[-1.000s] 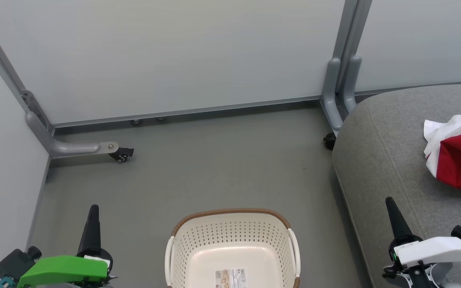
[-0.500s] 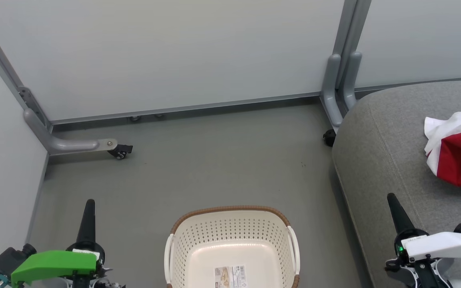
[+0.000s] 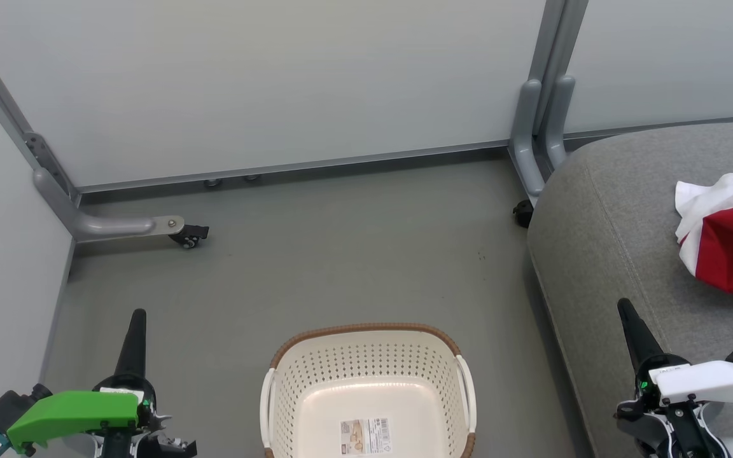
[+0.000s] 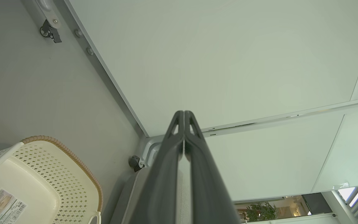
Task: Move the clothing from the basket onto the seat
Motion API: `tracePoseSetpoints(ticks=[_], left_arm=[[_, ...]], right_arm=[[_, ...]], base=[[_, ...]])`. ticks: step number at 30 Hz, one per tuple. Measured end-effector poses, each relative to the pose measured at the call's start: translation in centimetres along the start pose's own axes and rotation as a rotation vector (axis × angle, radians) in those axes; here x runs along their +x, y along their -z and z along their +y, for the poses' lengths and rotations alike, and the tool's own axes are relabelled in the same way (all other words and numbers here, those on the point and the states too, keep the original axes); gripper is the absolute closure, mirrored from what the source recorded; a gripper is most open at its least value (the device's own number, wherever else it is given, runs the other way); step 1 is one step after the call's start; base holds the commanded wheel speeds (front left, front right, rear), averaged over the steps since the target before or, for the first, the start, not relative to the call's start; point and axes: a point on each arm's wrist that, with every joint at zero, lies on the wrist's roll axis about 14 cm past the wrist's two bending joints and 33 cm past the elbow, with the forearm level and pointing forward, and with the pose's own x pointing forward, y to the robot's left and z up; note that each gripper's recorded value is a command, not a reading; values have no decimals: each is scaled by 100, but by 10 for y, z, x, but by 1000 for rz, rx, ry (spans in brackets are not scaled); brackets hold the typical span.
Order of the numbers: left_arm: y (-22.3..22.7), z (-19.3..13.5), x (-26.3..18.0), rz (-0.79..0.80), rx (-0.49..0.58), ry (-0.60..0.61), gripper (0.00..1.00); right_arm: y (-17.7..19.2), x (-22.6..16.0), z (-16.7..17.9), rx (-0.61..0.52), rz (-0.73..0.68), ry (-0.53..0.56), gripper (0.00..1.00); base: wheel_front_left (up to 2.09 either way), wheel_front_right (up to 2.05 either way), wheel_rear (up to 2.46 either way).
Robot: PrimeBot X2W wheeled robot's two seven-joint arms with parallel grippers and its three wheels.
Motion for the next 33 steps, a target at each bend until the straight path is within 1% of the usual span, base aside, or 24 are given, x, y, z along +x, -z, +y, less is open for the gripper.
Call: tracePoseSetpoints(ticks=[26,33], left_arm=[[-6,-2,12,0,-195,11,100],[-7,-2,14,0,-222,14,100]], right_arm=[[-5,10,1,178,3,-8,100],[-5,12,2,204,4,-12,100]], base=[[0,0,0],[0,0,0]])
